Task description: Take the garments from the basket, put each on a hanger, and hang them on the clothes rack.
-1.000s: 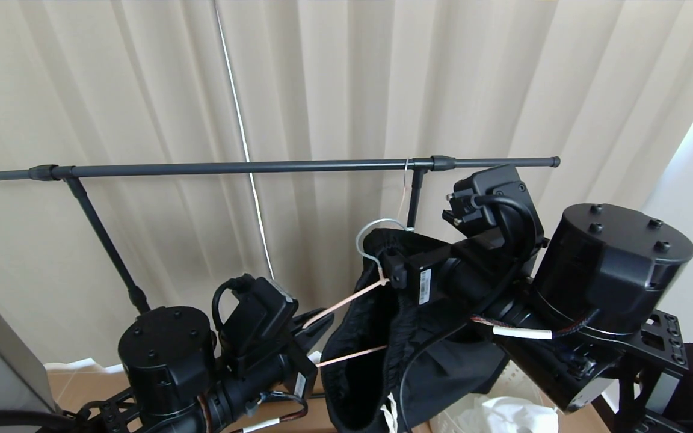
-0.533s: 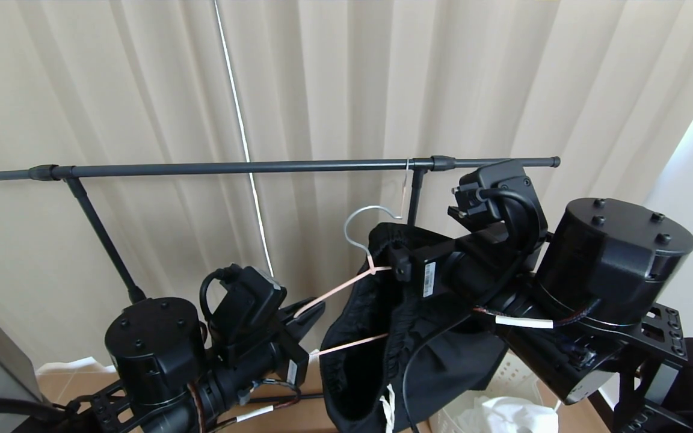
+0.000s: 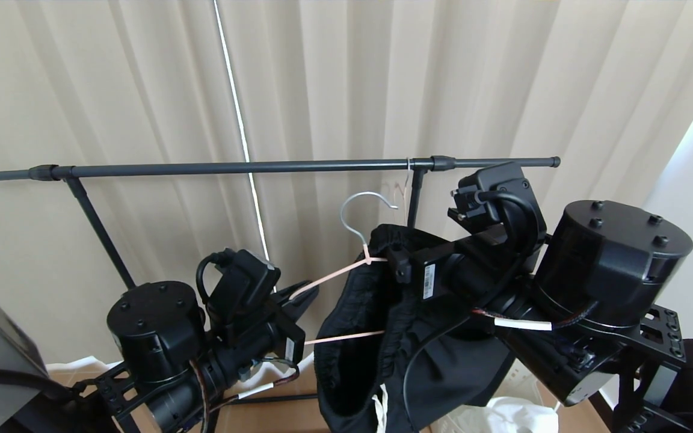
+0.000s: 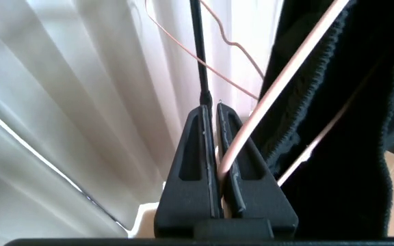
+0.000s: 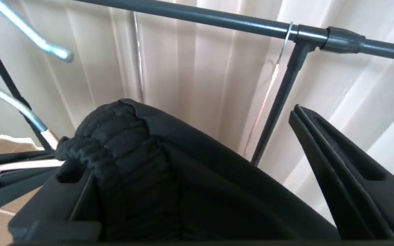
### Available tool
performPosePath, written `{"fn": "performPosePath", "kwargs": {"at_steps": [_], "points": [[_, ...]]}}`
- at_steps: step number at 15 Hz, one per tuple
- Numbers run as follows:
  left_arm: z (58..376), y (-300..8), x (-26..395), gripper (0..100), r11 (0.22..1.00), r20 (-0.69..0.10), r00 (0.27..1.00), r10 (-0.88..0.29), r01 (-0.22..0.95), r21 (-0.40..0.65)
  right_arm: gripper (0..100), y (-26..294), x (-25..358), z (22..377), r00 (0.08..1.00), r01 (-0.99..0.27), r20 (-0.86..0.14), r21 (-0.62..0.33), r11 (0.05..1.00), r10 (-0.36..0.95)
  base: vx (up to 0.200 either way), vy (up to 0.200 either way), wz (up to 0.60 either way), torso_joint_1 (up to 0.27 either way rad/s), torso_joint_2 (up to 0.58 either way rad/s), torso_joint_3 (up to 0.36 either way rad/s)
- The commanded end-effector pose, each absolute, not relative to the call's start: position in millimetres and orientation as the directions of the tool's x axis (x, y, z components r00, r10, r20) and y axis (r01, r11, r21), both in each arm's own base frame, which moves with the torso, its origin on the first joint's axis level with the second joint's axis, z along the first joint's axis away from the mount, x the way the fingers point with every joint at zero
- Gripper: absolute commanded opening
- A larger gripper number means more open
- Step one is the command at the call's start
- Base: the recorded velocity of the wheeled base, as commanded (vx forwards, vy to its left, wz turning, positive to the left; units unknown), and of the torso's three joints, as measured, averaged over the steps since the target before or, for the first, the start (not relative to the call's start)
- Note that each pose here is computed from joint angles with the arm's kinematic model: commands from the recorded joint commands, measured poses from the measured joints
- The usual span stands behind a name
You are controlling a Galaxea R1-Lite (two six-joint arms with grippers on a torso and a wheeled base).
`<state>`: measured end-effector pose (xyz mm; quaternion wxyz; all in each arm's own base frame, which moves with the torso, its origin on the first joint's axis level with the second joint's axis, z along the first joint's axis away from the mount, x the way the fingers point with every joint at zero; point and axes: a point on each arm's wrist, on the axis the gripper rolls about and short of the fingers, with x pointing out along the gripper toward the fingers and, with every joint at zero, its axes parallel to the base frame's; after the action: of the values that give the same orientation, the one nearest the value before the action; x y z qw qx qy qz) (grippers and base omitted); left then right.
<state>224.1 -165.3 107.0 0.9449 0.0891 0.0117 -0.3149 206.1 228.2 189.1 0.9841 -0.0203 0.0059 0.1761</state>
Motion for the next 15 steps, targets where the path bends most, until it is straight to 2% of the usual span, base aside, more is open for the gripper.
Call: {"fn": "performPosePath", "kwargs": {"at_steps": [1, 9, 15], "points": [[105, -166, 227, 0, 0.789, -0.084, 0.805, -0.587, 0.593, 0.161, 100, 229, 206, 189, 0.938, -0.347, -0.020, -0.039, 0.937, 0.347, 0.000, 0.000, 0.00, 0.000, 0.00, 0.000], [100, -169, 242, 0, 0.827, -0.084, 0.844, -0.530, 0.537, 0.166, 100, 229, 204, 190, 0.936, -0.353, -0.016, -0.037, 0.935, 0.353, 0.000, 0.000, 0.00, 0.000, 0.00, 0.000], [107, -172, 252, 0, 0.848, -0.049, 0.863, -0.503, 0.503, 0.167, 100, 232, 200, 191, 0.929, -0.370, -0.015, -0.037, 0.928, 0.370, 0.000, 0.000, 0.00, 0.000, 0.00, 0.000]]}}
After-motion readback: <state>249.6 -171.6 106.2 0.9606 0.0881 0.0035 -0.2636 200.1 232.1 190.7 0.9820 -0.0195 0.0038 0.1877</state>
